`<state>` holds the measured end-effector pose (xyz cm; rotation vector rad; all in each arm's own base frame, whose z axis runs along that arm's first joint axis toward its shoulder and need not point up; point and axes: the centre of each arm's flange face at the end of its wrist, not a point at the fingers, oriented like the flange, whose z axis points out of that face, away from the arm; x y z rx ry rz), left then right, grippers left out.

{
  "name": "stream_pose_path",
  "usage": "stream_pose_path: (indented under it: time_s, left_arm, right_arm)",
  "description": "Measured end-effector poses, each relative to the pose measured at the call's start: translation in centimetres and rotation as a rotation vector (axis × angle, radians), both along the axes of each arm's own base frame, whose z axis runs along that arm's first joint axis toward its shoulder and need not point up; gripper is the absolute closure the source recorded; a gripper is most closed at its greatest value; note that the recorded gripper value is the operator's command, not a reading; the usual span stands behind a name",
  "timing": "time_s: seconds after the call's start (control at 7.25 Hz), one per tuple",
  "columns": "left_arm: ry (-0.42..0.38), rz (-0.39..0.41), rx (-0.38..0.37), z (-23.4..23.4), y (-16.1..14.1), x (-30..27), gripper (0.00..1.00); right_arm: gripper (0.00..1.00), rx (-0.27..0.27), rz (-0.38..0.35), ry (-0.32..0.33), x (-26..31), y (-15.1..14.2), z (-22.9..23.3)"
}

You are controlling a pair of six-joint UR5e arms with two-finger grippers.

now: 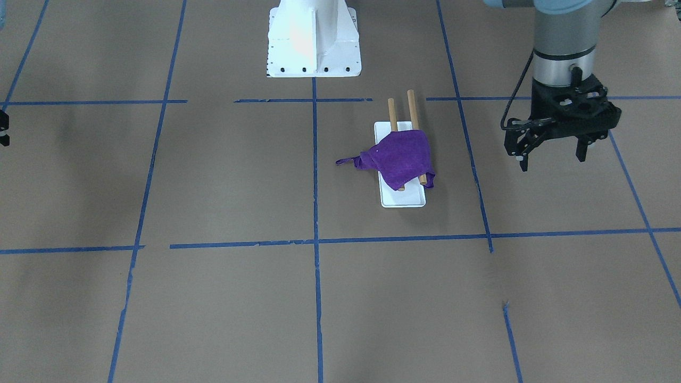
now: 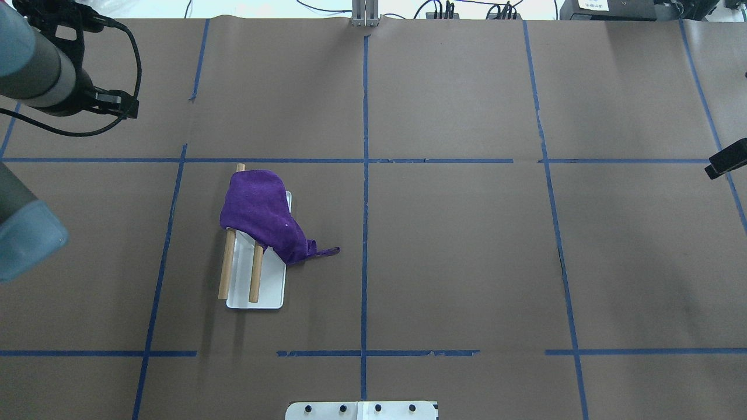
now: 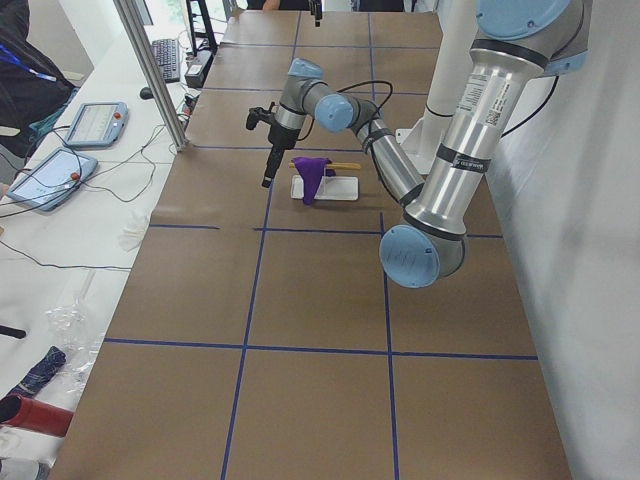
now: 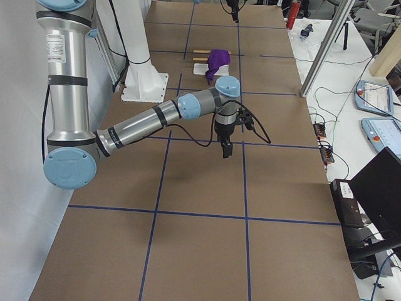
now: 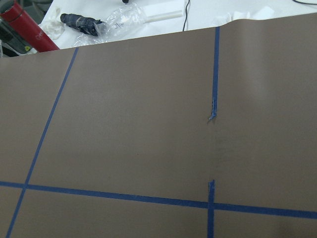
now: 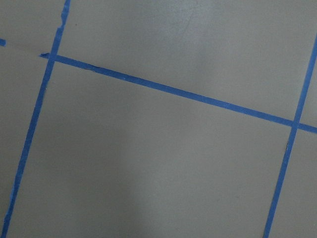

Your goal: Hang towel on rack

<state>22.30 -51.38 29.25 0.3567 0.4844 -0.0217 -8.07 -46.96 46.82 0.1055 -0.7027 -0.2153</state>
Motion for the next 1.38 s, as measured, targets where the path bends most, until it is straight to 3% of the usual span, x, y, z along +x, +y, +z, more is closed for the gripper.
stream_pose_path:
  time_s: [0.28,0.55,0.97,1.38]
  left_arm:
    - [0.026,0.14,-0.039,3.4,-2.0,-5.7,0.0]
    - [0.074,0.252,-0.069,8.4,-3.2,-13.0,0.0]
    - [0.118,0.26,-0.16,20.1,-5.5,-24.9,0.0]
    - [0.15,0.227,-0.274,28.2,-2.3,-28.0,0.0]
  right_arm:
    - [0.0,-0.079,0.049,-0.084,3.3,-0.7,2.5]
    - [0.0,-0.096,0.053,-0.094,6.3,-2.1,6.2]
    - [0.0,-0.152,0.092,-0.147,11.4,-4.2,12.6]
    - [0.0,-0.19,0.14,-0.195,14.4,-3.6,16.7]
